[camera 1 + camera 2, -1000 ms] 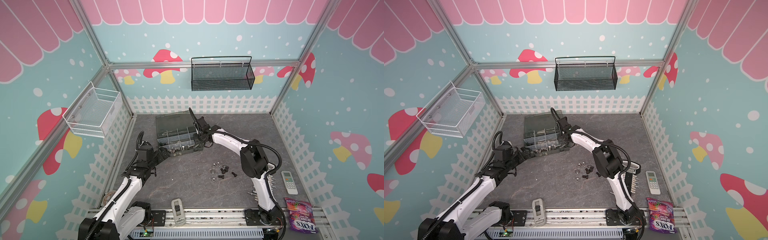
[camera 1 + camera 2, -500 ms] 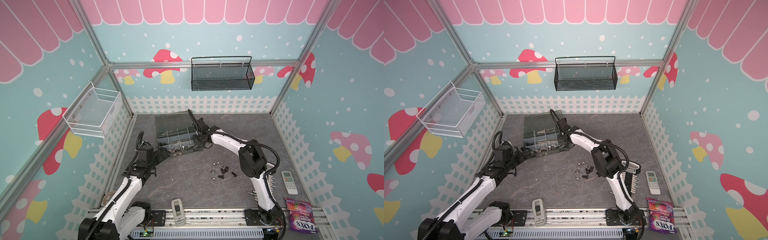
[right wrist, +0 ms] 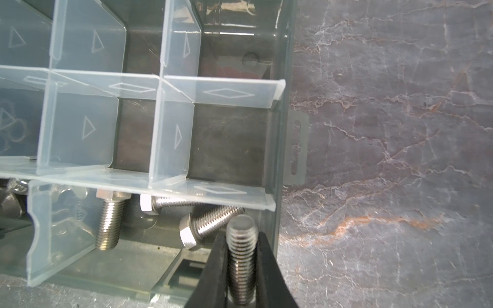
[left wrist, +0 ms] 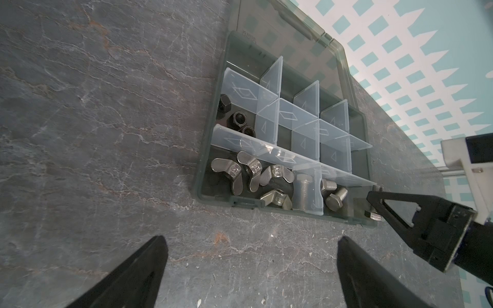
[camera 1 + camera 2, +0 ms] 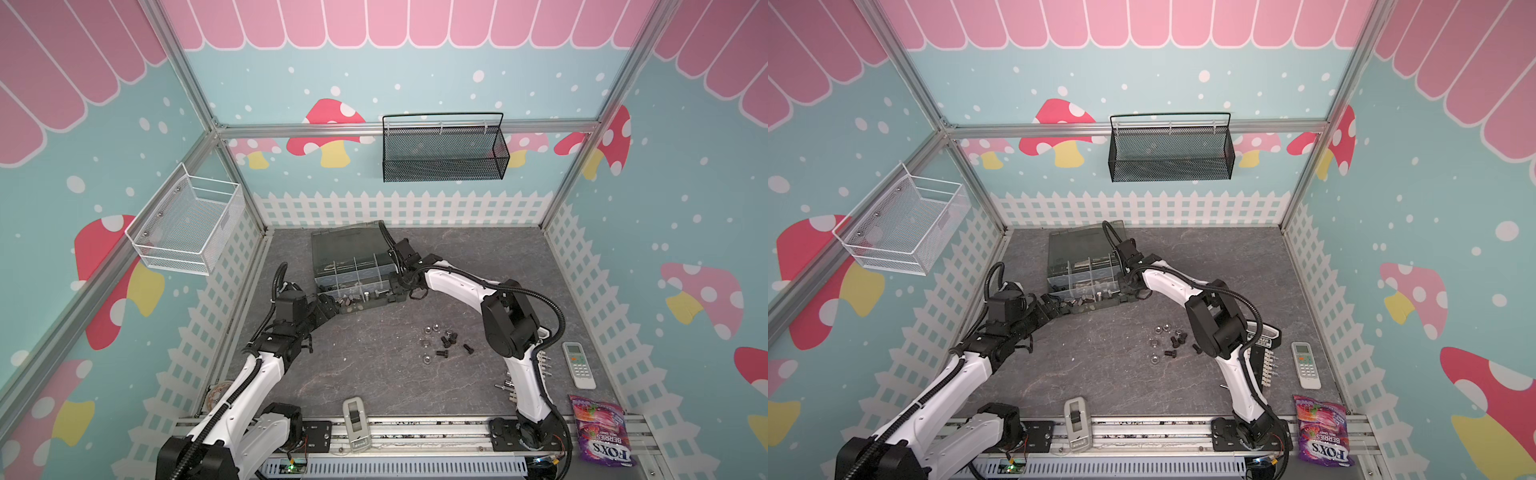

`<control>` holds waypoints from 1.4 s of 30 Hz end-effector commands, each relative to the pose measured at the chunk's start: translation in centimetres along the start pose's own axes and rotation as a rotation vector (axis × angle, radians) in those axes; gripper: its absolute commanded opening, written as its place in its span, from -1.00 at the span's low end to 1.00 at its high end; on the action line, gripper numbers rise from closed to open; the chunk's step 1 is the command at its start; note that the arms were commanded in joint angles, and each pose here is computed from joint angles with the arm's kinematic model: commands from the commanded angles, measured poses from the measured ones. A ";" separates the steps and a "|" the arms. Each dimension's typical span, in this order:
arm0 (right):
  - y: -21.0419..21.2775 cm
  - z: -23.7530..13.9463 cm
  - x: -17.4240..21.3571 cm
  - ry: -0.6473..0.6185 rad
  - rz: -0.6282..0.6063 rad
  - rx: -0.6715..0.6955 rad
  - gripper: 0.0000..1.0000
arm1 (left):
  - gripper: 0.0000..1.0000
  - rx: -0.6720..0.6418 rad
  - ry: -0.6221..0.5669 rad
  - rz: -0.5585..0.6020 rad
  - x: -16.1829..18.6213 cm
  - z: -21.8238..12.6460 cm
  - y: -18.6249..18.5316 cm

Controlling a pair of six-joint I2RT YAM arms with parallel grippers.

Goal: Sort the screws and nuts into containers
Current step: 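Lower the silver bolt into the bolt compartment and open the right gripper, then move the right gripper back to the pile of bolts and nuts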

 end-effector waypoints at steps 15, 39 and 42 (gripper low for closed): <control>0.9 1.1 0.9 0.019 0.001 -0.017 -0.58 | 1.00 -0.011 -0.024 -0.006 -0.5 -0.5 0.1; 0.1 -6.2 -1.9 -0.100 0.014 -0.010 -0.32 | 0.99 -0.009 -0.030 -0.012 -0.6 -0.7 0.2; -0.5 -7.6 -0.7 -0.101 0.038 0.006 -0.31 | 0.99 -0.007 -0.032 -0.014 -0.6 -0.8 0.1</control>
Point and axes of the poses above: each gripper's point midway between its finger pads, its own z axis out along the fingers, its own y axis along the line the jaws close on, x = y × z, the point moved 3 cm from there along -z, back along the fingers, and after that the axes turned 7 degrees about -z, right-handed, at the moved point
